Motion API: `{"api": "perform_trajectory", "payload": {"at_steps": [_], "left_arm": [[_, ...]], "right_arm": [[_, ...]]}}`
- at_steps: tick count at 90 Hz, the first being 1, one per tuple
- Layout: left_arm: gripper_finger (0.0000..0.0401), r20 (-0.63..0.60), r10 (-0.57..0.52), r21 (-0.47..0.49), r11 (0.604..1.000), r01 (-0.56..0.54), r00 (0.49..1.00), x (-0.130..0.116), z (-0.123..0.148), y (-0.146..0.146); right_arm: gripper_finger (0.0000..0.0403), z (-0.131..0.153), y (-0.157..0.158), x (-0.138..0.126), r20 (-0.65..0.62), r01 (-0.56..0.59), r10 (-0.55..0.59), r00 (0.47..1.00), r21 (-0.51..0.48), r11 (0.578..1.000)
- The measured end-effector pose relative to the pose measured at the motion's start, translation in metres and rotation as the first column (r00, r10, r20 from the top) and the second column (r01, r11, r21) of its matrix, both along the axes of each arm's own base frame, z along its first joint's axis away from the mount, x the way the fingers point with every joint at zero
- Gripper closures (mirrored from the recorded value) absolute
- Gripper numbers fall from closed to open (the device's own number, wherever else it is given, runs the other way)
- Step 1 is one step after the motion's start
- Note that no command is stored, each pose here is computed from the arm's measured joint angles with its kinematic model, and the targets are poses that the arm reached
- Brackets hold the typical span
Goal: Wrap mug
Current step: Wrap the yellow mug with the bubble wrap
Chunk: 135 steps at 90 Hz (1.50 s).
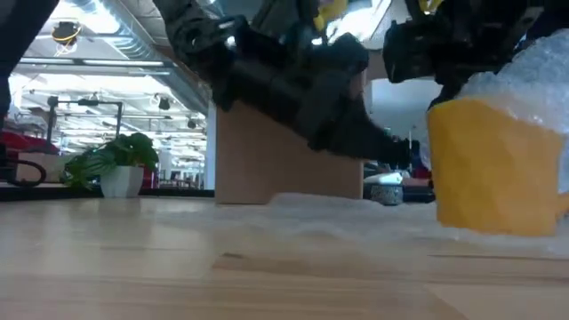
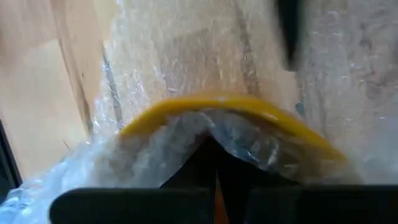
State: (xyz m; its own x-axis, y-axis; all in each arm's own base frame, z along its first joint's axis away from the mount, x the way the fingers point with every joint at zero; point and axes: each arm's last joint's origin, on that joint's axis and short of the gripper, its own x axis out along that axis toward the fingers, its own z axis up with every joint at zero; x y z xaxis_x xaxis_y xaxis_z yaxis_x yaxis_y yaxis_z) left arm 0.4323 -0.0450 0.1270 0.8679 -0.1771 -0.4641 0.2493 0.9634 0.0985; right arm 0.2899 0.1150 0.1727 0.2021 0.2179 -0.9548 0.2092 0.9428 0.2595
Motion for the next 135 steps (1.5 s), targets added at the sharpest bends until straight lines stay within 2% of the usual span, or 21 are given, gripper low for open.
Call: {"api": "perform_trajectory", "payload": {"at_steps": [14, 66, 90, 107, 135], "left_arm": [[0.0231, -0.027, -0.025, 0.004, 1.0, 0.025, 0.999, -0.001, -0.006, -0.008], [0.0231, -0.036, -0.026, -0.004, 1.0, 0.026, 0.999, -0.002, -0.005, -0.009], [0.0231, -0.04, -0.026, -0.004, 1.0, 0.026, 0.999, -0.002, -0.005, -0.009], [0.0231, -0.041, -0.02, -0.014, 1.0, 0.02, 0.999, -0.002, -0.005, -0.009], [0.0231, -0.043, -0.018, -0.019, 1.0, 0.017, 0.999, -0.002, -0.004, -0.009]], "right_arm": [[0.0403, -0.001, 0.0, 0.0, 0.001, 0.007, -0.007, 1.0, -0.022, 1.0], [0.0403, 0.047, -0.011, -0.019, 0.158, 0.089, -0.081, 0.984, -0.045, 0.995], [0.0403, 0.073, 0.007, -0.027, 0.207, 0.085, -0.062, 0.976, -0.1, 0.991], [0.0403, 0.094, 0.027, -0.027, 0.294, 0.062, -0.036, 0.955, -0.078, 0.995], [0.0403, 0.071, 0.047, -0.023, 0.197, 0.037, -0.027, 0.98, -0.049, 0.998]]}}
